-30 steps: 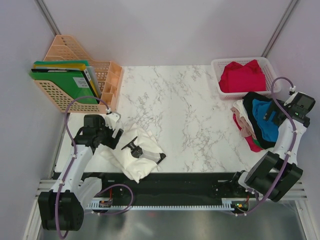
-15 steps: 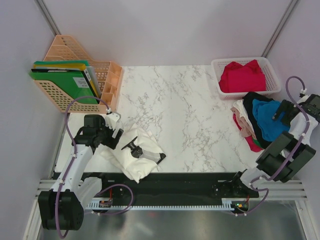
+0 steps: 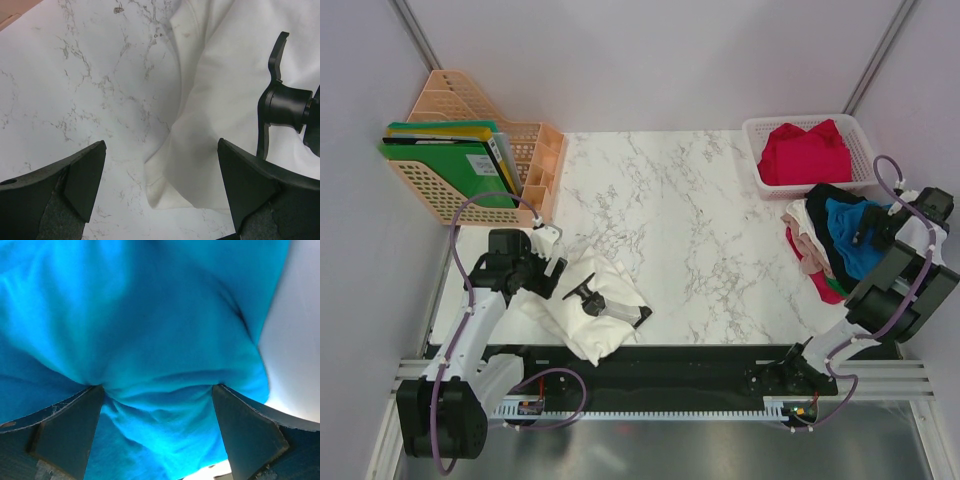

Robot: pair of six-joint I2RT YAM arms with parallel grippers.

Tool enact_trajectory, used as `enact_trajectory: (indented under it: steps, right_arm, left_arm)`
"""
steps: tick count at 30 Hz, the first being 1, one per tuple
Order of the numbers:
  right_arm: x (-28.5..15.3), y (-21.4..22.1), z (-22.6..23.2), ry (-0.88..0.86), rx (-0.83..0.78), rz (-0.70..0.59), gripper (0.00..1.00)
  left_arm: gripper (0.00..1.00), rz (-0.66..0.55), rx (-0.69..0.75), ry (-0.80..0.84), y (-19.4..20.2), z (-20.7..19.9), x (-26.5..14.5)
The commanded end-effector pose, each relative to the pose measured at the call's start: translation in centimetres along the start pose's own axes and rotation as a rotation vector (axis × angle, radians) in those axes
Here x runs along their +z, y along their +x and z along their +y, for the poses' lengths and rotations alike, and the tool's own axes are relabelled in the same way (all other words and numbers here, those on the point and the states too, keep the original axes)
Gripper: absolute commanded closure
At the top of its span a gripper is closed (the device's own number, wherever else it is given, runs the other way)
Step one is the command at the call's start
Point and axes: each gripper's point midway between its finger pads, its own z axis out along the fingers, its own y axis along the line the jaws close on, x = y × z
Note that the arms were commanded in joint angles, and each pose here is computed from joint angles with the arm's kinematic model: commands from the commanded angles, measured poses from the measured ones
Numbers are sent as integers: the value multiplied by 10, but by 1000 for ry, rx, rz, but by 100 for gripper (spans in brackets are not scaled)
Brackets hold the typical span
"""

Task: Fold and stack the t-shirts
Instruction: Smooth out wrinkles on the folded tshirt

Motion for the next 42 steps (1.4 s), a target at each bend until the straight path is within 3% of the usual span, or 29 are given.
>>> enact_trajectory:
  steps: [1, 9, 17, 22, 32, 42]
  right_arm:
    - [27, 60, 15, -22, -174, 209, 2]
    - [20, 112, 54, -92, -391, 344, 2]
    - [-2, 111, 78, -137, -472, 348, 2]
    - [-12, 116, 104, -283, -438, 409, 2]
    - [-42, 139, 155, -377, -590, 460, 2]
    - [-50, 134, 200, -446, -680, 474, 2]
  left_arm:
    - [0, -31, -19, -8, -9, 3, 0]
    - [0, -40, -14, -18, -10, 4, -2]
    - [0, -37, -16, -20, -10, 5, -2]
    - [0, -40, -13, -27, -10, 6, -3]
    - [0, -41, -10, -43, -10, 8, -6]
    - [0, -33, -10, -57, -8, 10, -7]
